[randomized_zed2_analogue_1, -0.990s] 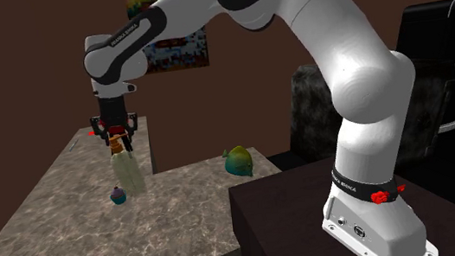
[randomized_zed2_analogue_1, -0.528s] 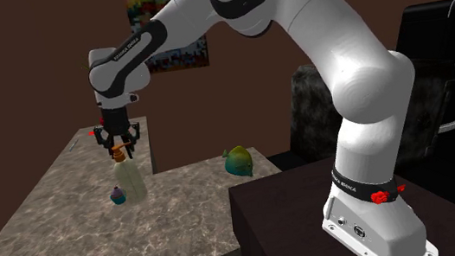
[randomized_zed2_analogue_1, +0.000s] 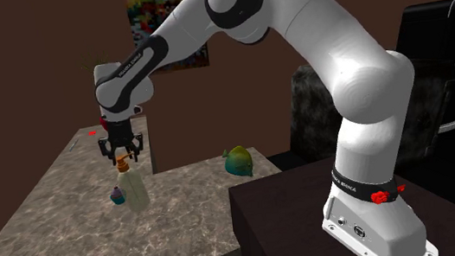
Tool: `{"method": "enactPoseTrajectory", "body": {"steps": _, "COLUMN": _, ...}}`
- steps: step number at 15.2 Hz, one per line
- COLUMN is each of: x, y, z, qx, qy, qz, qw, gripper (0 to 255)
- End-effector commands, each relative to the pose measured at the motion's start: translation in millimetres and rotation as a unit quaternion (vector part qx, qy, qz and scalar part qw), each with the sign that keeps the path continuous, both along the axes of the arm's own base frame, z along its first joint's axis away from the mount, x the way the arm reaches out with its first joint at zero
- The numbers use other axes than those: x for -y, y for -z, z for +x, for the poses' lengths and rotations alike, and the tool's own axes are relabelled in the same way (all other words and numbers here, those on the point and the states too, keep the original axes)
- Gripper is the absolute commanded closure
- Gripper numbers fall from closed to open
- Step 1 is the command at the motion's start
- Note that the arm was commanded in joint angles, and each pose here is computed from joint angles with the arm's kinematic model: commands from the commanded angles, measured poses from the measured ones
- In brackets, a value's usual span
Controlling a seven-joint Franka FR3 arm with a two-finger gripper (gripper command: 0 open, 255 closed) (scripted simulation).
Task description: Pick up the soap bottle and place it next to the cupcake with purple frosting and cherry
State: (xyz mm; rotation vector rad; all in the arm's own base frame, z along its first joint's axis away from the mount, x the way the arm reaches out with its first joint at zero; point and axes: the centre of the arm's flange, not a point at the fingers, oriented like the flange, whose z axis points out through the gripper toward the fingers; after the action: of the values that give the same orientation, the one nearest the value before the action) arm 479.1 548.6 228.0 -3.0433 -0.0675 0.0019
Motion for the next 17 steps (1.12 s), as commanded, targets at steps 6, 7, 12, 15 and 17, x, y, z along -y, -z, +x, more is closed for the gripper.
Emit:
{"method": "enactPoseTrajectory", "body": {"steps": 6, "x": -1, "y": 23, "z": -1, "qx": 0.0, "qy": 0.0, "qz": 0.0, "qw": 1.0, "gripper": 255}}
{"method": "enactPoseTrajectory", "body": {"steps": 7, "x": -1, "y": 23, "z": -1, "qx": 0.0, "qy": 0.0, "qz": 0.0, "qw": 1.0, "gripper": 255}}
{"method": "enactPoseTrajectory", "body": {"steps": 12, "x": -1, "y": 23, "z": -1, "qx": 0.0, "qy": 0.0, "qz": 0.0, "qw": 1.0, "gripper": 0}}
{"method": "enactPoseTrajectory", "body": {"steps": 15, "x": -1, "y": 23, "z": -1, "qx": 0.0, "qy": 0.0, "qz": 0.0, "qw": 1.0, "gripper": 0}}
{"method": "enactPoseTrajectory", "body": {"steps": 17, "x": -1, "y": 23, "z": -1, "qx": 0.0, "qy": 0.0, "qz": 0.0, "qw": 1.0, "gripper": 0}}
